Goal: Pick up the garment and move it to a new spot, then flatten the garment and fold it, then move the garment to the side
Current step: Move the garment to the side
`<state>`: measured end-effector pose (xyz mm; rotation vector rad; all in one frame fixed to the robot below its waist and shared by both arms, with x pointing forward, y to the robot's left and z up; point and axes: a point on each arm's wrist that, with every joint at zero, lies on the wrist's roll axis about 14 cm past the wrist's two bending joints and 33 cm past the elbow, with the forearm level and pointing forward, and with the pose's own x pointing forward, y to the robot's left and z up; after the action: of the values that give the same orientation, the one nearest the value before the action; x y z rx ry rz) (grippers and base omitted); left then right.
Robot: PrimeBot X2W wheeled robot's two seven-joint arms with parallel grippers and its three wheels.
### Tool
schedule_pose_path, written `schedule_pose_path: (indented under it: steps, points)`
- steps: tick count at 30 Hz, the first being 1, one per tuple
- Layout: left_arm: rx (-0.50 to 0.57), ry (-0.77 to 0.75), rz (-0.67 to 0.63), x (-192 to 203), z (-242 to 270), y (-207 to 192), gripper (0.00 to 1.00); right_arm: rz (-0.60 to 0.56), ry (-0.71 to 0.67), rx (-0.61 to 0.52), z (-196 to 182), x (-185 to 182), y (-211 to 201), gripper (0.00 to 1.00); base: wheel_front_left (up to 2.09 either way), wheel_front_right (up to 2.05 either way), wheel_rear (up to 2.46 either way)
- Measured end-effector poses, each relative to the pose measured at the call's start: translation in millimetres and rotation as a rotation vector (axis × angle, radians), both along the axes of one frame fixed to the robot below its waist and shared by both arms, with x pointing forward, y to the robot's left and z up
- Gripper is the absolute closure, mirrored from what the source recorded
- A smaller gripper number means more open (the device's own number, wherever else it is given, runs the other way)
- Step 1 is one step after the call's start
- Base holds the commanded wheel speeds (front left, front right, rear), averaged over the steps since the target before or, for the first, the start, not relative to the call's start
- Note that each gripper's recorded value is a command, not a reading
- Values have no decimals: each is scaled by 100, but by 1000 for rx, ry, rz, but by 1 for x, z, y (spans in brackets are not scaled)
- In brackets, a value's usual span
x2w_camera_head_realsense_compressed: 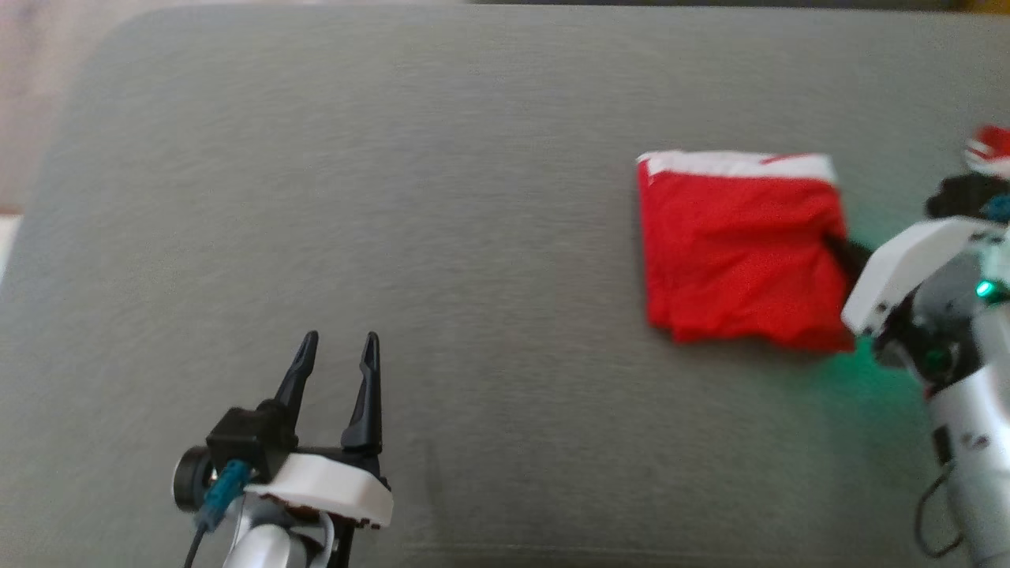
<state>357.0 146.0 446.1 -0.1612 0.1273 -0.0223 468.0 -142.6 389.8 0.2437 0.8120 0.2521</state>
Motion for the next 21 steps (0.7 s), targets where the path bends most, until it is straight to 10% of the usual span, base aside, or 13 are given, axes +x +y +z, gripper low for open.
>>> schedule_pose_path:
  steps: [11, 21]
  points:
    - [-1, -59, -282, 49, 4, -79, 0, -320, -98, -191, 33, -26, -162, 100, 0, 0, 0]
    - [22, -4, -305, 63, -23, -79, 0, -310, -178, -472, 72, 26, -223, 100, 0, 0, 0]
